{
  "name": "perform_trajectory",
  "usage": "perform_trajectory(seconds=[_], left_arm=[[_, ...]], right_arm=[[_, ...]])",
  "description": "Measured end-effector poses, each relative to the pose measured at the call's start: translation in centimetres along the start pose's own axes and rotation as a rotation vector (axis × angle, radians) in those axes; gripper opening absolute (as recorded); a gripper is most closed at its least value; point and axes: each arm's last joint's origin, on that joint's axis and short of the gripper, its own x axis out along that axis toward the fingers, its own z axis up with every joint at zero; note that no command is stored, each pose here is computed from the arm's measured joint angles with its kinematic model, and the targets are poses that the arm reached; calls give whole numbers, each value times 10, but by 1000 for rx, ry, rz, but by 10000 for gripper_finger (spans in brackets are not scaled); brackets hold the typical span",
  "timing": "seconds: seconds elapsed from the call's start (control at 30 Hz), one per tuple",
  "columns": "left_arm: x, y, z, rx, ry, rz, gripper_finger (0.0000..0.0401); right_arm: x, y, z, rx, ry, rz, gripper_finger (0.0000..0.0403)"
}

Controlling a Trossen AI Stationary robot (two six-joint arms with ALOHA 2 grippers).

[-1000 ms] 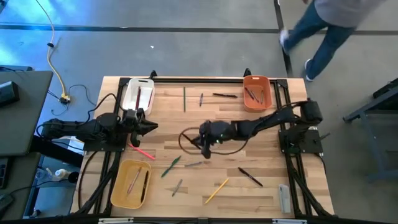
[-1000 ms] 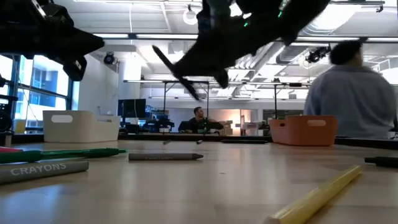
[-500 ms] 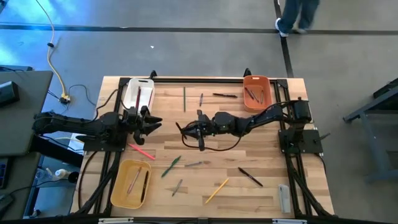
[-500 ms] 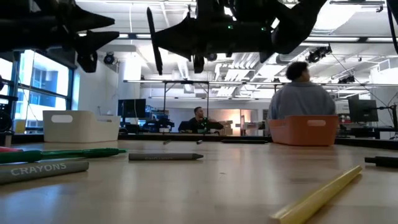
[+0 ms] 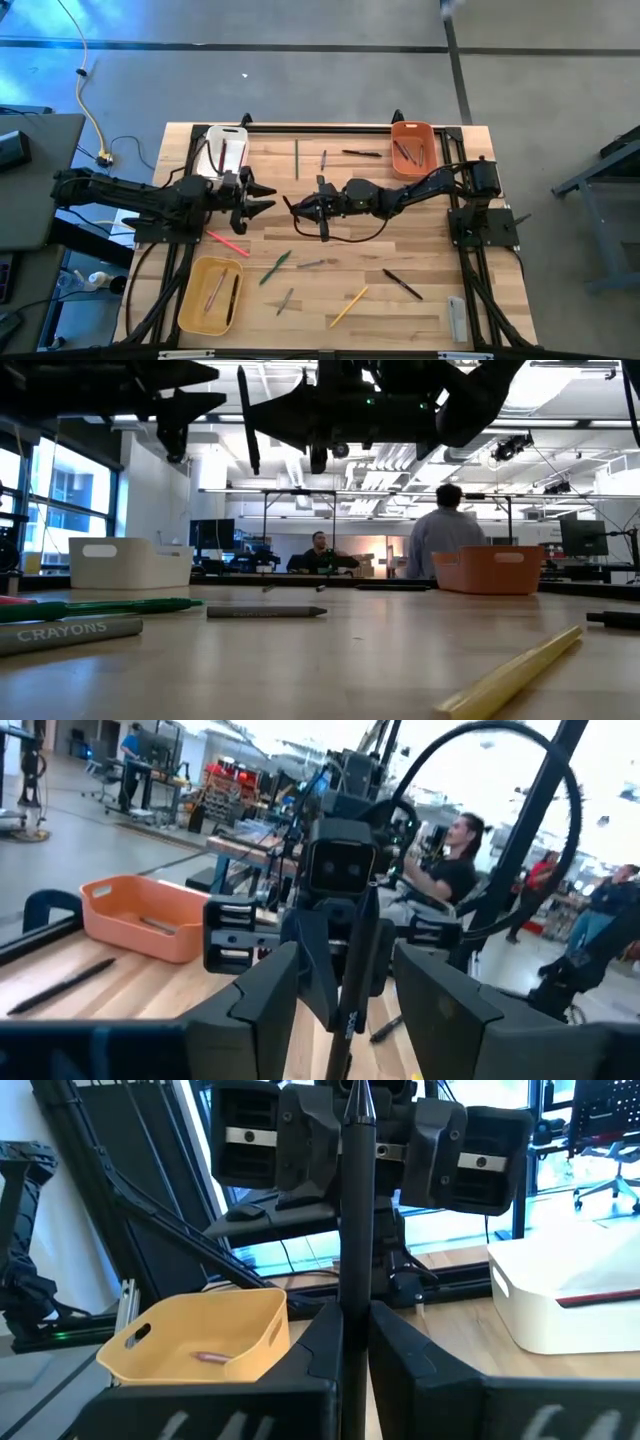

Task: Sort crayons/erasers/pens/pencils in bins
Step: Put the middle black pen into the yellow bin

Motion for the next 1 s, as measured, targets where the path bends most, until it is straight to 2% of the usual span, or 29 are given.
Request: perform_trajectory(seconds=[0.4,0.53,0.63,0.77,0.87,1.0], left_arm=[[31,-3,5,84,61,14,156],[38,-5,9,108,33,-13,152],[41,-5,7,112,41,-31,129],[43,-5,6,138,40,-35,73],[43,-5,5,156,40,-41,24],[42,-4,10,155,32,-51,17]], right_arm=[[0,0,0,-12,1,5,12],[0,0,0,-20,0,5,12],[0,0,0,-20,0,4,12],[0,1,0,-21,0,5,25],[0,1,0,-22,0,1,56],[-1,1,0,-15,34,-2,112]])
